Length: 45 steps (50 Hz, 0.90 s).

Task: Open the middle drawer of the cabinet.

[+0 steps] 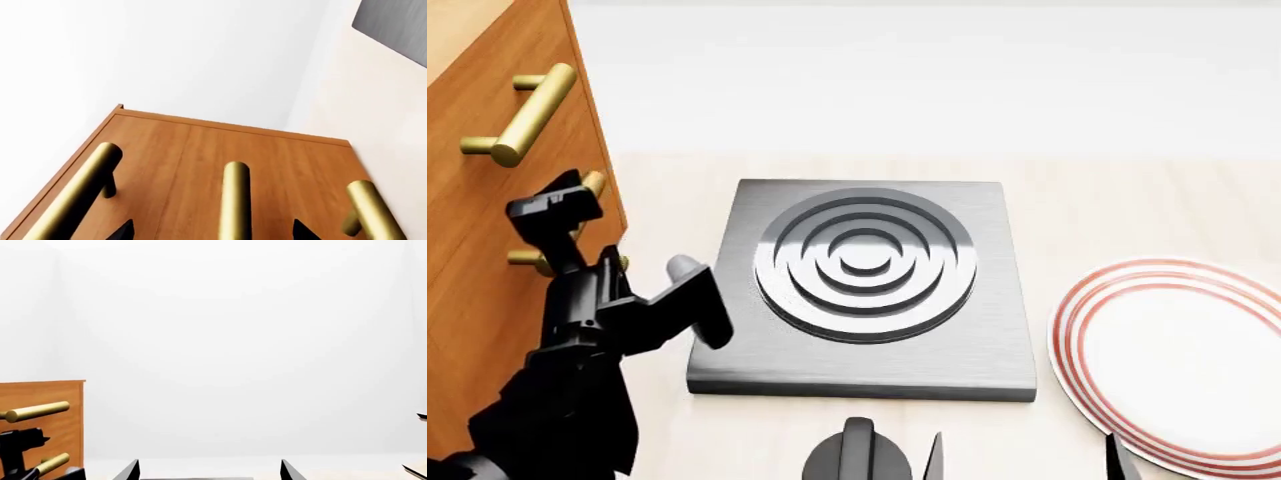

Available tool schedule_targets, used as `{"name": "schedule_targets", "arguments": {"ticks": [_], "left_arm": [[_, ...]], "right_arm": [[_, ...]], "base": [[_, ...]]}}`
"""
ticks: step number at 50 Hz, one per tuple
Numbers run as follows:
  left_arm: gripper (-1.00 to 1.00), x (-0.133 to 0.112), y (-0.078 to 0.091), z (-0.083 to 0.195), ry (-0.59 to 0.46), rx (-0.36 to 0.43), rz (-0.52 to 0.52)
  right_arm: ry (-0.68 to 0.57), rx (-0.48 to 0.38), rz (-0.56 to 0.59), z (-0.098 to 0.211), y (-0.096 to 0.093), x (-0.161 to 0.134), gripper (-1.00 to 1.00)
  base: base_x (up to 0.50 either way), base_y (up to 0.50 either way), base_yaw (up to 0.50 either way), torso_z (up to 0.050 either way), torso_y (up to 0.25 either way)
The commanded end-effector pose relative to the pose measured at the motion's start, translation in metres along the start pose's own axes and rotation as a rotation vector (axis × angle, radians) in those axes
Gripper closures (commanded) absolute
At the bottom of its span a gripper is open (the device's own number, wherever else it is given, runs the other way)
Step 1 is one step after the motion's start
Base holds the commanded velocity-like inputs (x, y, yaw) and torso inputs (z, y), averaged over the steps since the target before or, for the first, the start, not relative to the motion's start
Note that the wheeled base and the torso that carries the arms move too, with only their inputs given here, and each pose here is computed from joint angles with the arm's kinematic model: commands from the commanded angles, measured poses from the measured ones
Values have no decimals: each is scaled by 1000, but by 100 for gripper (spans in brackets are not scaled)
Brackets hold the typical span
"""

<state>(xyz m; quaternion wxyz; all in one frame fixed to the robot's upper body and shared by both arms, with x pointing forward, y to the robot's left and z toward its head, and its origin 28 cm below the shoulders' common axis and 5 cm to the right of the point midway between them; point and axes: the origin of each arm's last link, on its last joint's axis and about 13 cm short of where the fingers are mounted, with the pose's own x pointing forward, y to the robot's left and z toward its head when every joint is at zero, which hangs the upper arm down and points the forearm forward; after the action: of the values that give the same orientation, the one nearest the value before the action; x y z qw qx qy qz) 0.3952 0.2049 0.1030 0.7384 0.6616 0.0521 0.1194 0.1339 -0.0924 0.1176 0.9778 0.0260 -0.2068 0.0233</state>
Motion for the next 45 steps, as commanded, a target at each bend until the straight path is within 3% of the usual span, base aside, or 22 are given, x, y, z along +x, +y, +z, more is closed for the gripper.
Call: {"name": "schedule_targets", "arguments": {"ticks": [1,9,16,31,32,45], "left_arm": [[-100,-2,-1,-3,31,31,-16],[-100,-2,-1,-4,35,68,-17],[-100,-5,-2,-10,114,70,-37],[-100,-4,-3,-11,99,76,-23],[100,-5,-4,-11,97,85,-24],[100,-5,-3,-10,91,85,4]], "right_arm": [[0,0,-1,0,0,0,-100],[-2,2,2,1,0,0,-100],[-2,3,3,1,1,0,-100],[-1,-1,0,0,1,1,-100],[-1,-3,0,0,0,1,-100],[-2,-2,-1,-1,0,1,-100]], "base": [[0,0,0,0,0],[0,0,0,0,0],[0,0,0,0,0],[0,0,0,0,0],[0,0,0,0,0],[0,0,0,0,0]]}}
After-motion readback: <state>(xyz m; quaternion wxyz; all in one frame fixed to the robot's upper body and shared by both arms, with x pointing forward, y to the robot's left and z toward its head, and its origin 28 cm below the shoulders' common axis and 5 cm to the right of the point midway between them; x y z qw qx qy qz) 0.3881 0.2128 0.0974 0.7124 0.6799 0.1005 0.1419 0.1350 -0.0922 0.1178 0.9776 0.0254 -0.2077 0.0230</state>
